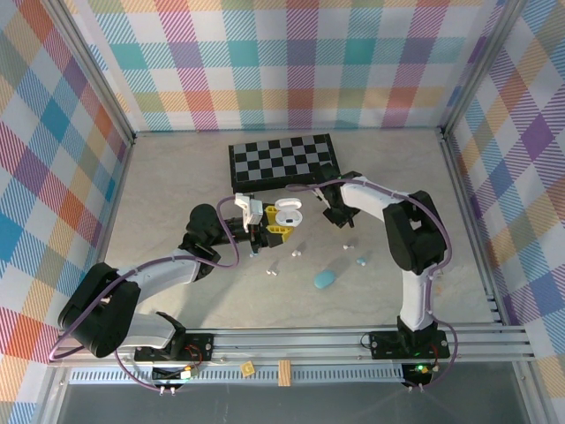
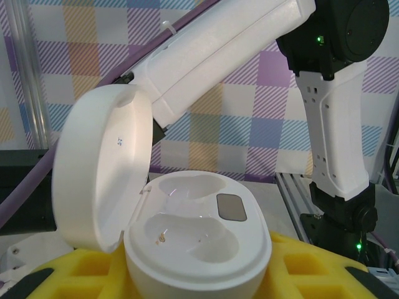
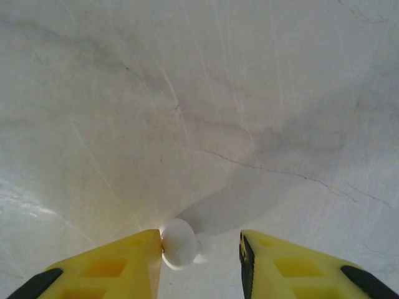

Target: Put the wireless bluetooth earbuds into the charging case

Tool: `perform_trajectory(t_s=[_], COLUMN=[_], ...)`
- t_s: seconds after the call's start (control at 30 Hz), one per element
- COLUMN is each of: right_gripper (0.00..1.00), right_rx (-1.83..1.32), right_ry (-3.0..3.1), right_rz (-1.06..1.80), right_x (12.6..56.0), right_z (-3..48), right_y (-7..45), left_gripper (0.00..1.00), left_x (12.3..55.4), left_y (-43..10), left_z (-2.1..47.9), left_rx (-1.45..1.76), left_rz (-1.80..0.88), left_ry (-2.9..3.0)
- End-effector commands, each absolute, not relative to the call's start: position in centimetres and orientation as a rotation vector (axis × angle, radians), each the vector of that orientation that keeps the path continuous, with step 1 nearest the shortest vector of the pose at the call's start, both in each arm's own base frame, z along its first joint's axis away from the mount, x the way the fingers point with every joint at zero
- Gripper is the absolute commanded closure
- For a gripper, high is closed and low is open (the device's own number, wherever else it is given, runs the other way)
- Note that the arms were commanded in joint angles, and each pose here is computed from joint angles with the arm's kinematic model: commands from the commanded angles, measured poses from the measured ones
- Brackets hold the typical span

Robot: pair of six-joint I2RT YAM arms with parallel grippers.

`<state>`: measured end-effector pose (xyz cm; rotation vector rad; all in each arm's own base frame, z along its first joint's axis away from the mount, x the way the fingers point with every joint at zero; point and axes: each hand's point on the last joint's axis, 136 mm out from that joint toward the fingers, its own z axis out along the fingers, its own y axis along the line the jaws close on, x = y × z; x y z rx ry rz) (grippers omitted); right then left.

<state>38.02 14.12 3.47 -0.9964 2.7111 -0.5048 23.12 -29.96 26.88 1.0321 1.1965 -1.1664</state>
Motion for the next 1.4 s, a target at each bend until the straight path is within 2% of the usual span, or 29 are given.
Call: perform_trajectory(t_s=[0.0, 0.5, 0.77, 0.9, 1.07, 1.37], right_gripper=[0.67, 0.67, 0.76, 0.77, 0.77, 0.76], right_rx=[-1.069, -1.096, -1.088, -1.049, -0.943, -0.573], right_ry=[2.716, 2.779, 2.803, 2.800, 2.801, 2.798], right_rz=[-0.539, -0.583, -0.580, -0.536, -0.294, 0.404], right_x=[37.9, 36.8, 36.6, 36.6, 36.2, 33.6], right_z=[3.2, 2.2, 1.9, 2.6, 4.4, 9.4], right_y=[14.3, 13.6, 13.6, 14.1, 15.9, 18.7], left_gripper=[0.62, 0.62, 0.62, 0.62, 0.62, 0.61], left_x=[22.7, 22.8, 22.6, 22.6, 22.6, 23.3], left_y=[-29.5, -29.6, -29.6, -29.5, -29.5, -29.2], left_z=[27.5, 27.6, 27.7, 27.7, 27.6, 26.6], left_rx=[1.056, 1.062, 1.066, 1.066, 1.066, 1.037], left_rz=[-1.146, -1.146, -1.149, -1.145, -1.137, -1.118], left_ry=[1.150, 1.147, 1.144, 1.146, 1.147, 1.172])
